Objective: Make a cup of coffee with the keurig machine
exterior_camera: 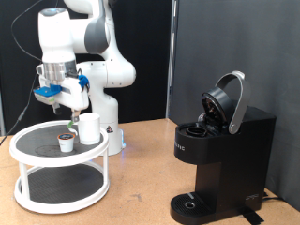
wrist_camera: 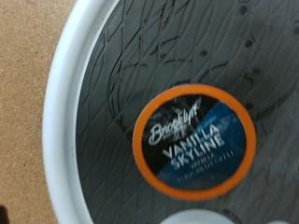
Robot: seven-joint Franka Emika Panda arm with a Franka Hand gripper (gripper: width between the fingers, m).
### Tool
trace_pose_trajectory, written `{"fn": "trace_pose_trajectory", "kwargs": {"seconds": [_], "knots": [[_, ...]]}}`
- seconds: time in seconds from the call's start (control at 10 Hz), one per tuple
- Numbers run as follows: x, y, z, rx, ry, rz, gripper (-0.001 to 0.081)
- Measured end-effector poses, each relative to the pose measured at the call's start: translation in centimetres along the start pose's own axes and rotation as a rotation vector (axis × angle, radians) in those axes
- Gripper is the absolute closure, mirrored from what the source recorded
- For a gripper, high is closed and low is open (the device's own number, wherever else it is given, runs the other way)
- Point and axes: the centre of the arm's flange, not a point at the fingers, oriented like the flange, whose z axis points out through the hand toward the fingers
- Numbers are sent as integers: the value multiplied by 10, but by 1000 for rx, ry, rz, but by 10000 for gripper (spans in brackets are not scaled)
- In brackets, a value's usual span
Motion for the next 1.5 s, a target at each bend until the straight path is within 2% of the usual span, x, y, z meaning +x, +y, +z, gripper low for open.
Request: {"fn": "trace_pose_trajectory", "kwargs": {"seconds": [0.4, 0.9, 1.3, 1.5], "knots": [[2, 0, 30, 21, 28, 1, 72], [4, -2, 56, 18, 46, 4, 72], [2, 0, 65, 4, 43, 7, 72], [2, 2, 67, 1, 40, 9, 102]]}}
